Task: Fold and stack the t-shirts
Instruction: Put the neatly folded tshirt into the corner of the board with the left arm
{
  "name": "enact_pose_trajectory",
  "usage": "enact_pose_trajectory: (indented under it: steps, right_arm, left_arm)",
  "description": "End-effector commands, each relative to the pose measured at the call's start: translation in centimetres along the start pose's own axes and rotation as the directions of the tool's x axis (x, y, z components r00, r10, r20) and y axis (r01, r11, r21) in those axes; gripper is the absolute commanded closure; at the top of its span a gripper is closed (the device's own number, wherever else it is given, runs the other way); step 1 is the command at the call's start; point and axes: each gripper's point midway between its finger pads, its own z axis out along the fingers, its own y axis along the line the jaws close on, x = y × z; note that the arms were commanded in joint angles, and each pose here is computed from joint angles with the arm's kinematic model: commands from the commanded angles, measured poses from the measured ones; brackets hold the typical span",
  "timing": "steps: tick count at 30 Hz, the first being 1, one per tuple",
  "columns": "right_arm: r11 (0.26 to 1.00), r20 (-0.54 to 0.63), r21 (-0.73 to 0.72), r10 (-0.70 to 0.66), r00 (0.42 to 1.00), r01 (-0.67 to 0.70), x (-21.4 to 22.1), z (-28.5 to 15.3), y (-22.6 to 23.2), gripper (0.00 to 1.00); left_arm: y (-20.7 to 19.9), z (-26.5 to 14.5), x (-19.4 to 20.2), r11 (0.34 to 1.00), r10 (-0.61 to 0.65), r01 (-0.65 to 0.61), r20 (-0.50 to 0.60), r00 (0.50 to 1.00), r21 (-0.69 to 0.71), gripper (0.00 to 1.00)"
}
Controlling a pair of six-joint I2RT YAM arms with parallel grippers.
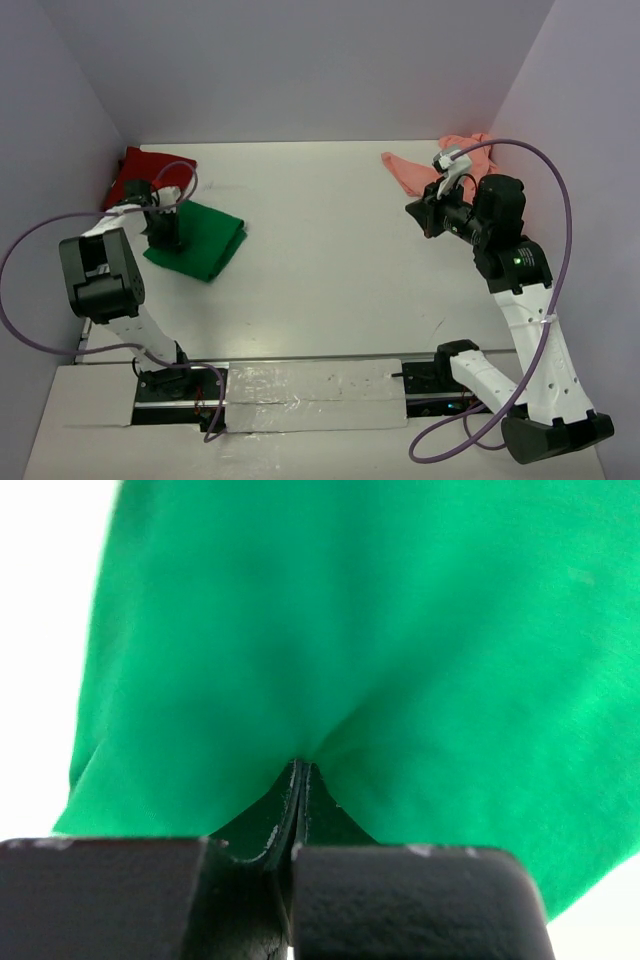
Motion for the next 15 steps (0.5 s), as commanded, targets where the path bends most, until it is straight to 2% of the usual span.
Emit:
enact_pose_trajectory:
  steps: [1, 5, 8, 15]
  right_arm:
    - [1.000, 0.067, -0.005, -0.018, 0.998, 0.018, -2.2, -0.9, 0.3, 1.00]
    - [1.000, 0.045, -0.008, -0.005, 0.999, 0.005, -1.6, -0.1, 0.0, 1.00]
    - [1.000, 0.029, 0.017, 0.003, 1.000, -0.004, -1.2, 0.5, -0.6, 1.00]
    - [0.999, 0.018, 0.043, 0.012, 1.000, -0.013, -0.8, 0.9, -1.3, 1.00]
  left_arm:
    - [2.4, -2.6, 1.4, 0.999, 0.001, -0.002, -0.015, 1.000, -0.053, 1.00]
    - [3.5, -3.2, 2.1, 0.998, -0.009, 0.009, -0.002, 1.000, -0.069, 1.00]
    - [2.7, -3.2, 1.9, 1.000, -0.005, 0.006, 0.016, 1.000, -0.028, 1.00]
    - [-2.4, -2.0, 1.4, 0.985, 0.079, -0.084, 0.041, 0.996, 0.150, 1.00]
